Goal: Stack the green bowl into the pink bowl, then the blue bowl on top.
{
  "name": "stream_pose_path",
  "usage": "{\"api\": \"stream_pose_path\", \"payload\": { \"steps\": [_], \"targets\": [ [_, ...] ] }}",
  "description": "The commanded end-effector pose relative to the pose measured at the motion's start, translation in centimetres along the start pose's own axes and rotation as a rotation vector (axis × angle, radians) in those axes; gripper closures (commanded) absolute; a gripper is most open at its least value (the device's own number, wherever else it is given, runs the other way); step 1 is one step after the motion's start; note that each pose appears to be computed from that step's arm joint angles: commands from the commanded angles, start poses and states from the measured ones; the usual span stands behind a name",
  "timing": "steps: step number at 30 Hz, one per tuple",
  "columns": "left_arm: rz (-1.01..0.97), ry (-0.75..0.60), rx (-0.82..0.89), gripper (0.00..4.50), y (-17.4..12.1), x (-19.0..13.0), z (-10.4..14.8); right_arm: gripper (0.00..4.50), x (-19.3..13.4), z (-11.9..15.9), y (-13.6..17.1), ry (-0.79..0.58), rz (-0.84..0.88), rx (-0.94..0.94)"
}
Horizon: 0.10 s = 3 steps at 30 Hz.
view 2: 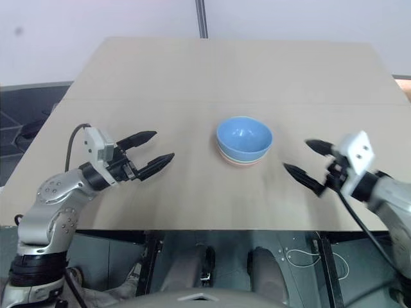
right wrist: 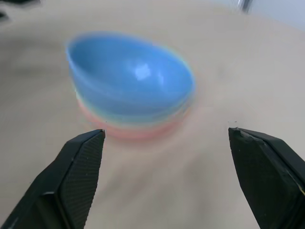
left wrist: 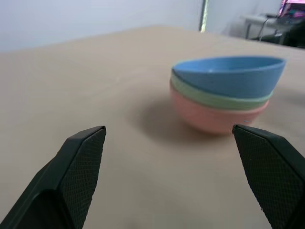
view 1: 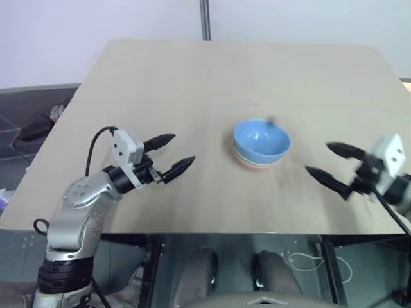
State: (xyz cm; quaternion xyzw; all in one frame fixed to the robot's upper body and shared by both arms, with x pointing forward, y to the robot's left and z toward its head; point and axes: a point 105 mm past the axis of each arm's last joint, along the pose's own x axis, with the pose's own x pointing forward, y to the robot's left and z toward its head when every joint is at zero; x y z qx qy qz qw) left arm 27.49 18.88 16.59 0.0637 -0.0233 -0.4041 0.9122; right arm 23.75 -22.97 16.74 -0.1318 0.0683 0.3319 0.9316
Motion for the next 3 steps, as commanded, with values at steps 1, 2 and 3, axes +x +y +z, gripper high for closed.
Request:
{"api": "stream_pose_path", "payload": {
  "steps": [1, 2, 3],
  "targets": [
    [-0.021, -0.015, 0.039, 0.0, -0.14, -1.29, 1.66, 0.01, -2.36, 0.93, -1.27, -0.019, -0.055, -0.059],
    [-0.023, -0.003, 0.041, 0.0, -0.09, -1.54, 1.56, 0.01, -2.77, 0.7, -1.46, -0.009, -0.066, -0.059],
    [-0.022, 0.014, 0.041, 0.0, 0.0, -1.75, 1.35, 0.01, -3.16, 0.51, -1.61, 0.003, -0.069, -0.061]
  ]
}}
